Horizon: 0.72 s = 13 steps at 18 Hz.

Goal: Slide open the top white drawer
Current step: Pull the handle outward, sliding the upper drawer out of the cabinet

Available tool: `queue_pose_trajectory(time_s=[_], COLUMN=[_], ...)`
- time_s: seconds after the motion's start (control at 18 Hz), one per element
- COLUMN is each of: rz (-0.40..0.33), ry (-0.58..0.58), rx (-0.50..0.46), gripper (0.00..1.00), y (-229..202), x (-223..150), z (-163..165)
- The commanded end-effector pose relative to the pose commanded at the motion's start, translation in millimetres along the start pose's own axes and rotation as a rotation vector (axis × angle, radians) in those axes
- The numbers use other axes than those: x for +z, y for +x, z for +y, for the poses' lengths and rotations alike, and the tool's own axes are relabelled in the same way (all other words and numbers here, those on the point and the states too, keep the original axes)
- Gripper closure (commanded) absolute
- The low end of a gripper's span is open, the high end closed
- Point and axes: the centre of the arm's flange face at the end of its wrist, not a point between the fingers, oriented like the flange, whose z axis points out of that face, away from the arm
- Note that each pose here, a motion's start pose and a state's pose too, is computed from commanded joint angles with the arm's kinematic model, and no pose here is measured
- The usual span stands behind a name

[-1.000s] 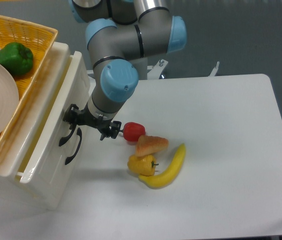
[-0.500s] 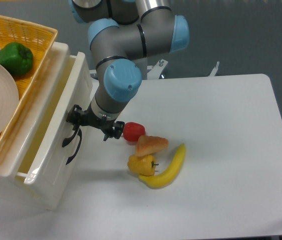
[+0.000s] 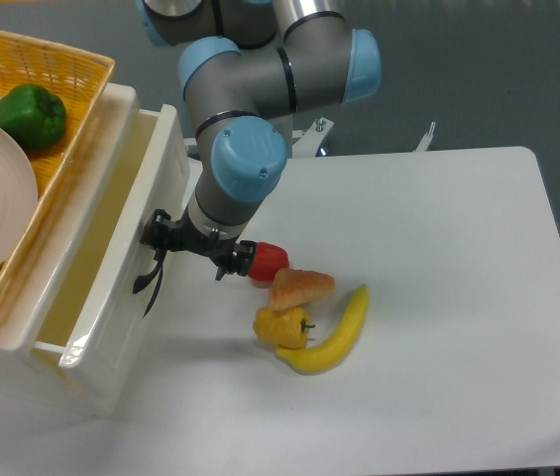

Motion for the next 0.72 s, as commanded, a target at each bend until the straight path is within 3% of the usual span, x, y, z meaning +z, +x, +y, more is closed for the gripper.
queue_pose_trajectory(time_s=[0.72], rz=[-0.021], ry=[0.012], rx=[-0.028], gripper=[0.00], y=[-24.6], x=[-9.7], z=[-2.7])
